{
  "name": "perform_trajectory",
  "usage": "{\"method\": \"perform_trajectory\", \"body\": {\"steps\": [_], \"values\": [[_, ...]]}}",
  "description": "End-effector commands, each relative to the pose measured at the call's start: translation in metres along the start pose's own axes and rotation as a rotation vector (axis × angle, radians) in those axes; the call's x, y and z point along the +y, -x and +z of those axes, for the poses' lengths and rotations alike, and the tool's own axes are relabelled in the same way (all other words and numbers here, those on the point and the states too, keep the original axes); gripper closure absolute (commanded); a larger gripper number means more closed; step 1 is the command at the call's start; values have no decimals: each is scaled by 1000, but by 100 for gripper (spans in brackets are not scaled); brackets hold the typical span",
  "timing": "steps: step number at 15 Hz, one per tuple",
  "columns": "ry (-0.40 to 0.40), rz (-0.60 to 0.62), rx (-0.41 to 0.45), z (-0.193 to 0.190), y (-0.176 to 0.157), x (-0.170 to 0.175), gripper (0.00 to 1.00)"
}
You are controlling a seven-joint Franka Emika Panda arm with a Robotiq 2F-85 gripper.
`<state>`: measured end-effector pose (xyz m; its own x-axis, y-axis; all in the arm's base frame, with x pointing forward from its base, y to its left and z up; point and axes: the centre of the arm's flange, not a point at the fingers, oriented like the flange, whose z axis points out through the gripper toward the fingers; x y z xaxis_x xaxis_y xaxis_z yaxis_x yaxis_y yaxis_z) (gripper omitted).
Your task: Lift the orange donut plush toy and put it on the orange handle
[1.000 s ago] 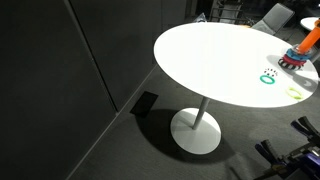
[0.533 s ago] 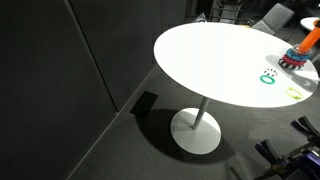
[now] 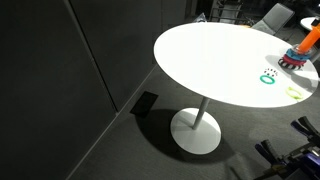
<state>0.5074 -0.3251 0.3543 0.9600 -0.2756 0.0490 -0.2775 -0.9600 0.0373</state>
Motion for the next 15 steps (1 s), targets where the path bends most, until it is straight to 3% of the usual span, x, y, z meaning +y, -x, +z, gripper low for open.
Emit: {"method": "perform_trajectory", "body": {"steps": [1, 15], "values": [[-18, -10, 1, -3, -4, 4, 0], [-98, -32, 36, -6, -1, -5, 0]]}}
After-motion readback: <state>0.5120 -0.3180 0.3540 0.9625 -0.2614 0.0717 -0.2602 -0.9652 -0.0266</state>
